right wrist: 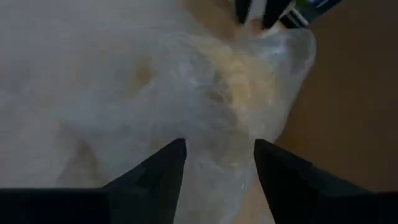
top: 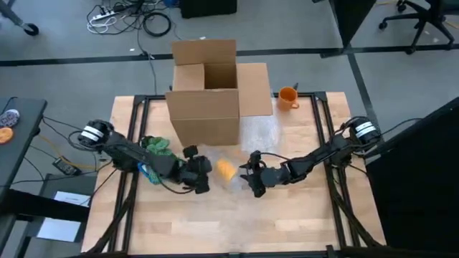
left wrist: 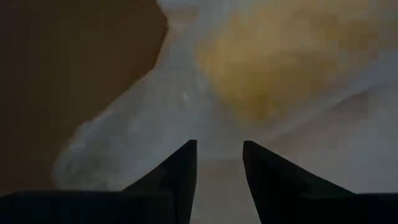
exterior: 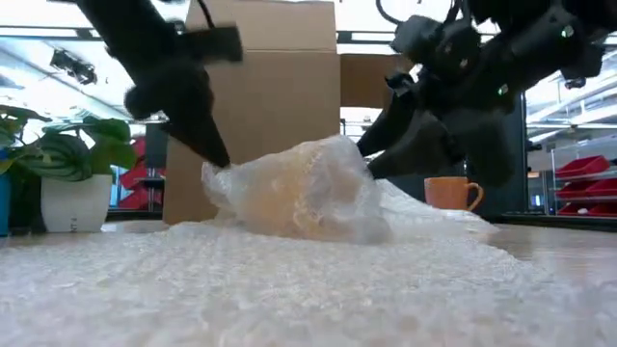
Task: Wrap mug
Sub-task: Wrap the yellow mug with the bubble wrap
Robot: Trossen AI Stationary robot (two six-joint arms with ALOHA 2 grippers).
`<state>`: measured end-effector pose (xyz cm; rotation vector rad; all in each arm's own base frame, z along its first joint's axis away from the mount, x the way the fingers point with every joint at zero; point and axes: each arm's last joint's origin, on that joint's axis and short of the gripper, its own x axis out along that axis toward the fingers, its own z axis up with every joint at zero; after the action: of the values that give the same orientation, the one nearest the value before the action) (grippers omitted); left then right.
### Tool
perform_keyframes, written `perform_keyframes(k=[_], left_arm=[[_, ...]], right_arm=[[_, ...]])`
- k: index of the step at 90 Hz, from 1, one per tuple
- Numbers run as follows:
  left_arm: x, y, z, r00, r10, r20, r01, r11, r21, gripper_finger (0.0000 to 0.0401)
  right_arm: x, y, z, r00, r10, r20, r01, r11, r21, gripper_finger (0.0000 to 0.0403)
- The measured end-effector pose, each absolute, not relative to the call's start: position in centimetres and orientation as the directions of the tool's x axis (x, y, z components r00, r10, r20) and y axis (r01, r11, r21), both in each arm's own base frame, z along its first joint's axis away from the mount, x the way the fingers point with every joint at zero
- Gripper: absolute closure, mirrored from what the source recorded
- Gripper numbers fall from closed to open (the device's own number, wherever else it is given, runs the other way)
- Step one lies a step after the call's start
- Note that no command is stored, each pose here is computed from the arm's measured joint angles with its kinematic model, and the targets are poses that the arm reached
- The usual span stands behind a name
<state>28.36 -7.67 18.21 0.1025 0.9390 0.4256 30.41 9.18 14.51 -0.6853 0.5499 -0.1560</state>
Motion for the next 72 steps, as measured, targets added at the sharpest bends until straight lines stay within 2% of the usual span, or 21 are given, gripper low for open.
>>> perform_keyframes(k=[28,37,47,59,72], left_arm=[[31.7,-6.4,13.7,0.517,0.293,-0.804,-0.205,0.955,0.217,0.0284],[31.7,-6.3,13.4,0.499,0.296,-0.815,-0.209,0.953,0.219,0.0284],[31.5,-6.2,13.6,0.491,0.301,-0.817,-0.213,0.951,0.223,0.0284],[31.5,-6.1,13.9,0.463,0.312,-0.83,-0.189,0.949,0.251,0.0284],[31.5,-6.2,14.4,0.428,0.323,-0.844,-0.146,0.946,0.289,0.0284]], right_arm=[[34.7,9.5,11.7,0.831,-0.443,-0.335,0.034,0.643,-0.765,0.0226],[36.1,9.9,11.6,0.816,-0.488,-0.309,0.07,0.615,-0.785,0.0227],[36.6,10.1,11.6,0.821,-0.479,-0.309,0.033,0.581,-0.813,0.0237],[36.7,10.3,11.7,0.833,-0.459,-0.309,-0.006,0.551,-0.834,0.0277],[36.7,10.6,11.9,0.836,-0.461,-0.299,-0.046,0.484,-0.874,0.0363]])
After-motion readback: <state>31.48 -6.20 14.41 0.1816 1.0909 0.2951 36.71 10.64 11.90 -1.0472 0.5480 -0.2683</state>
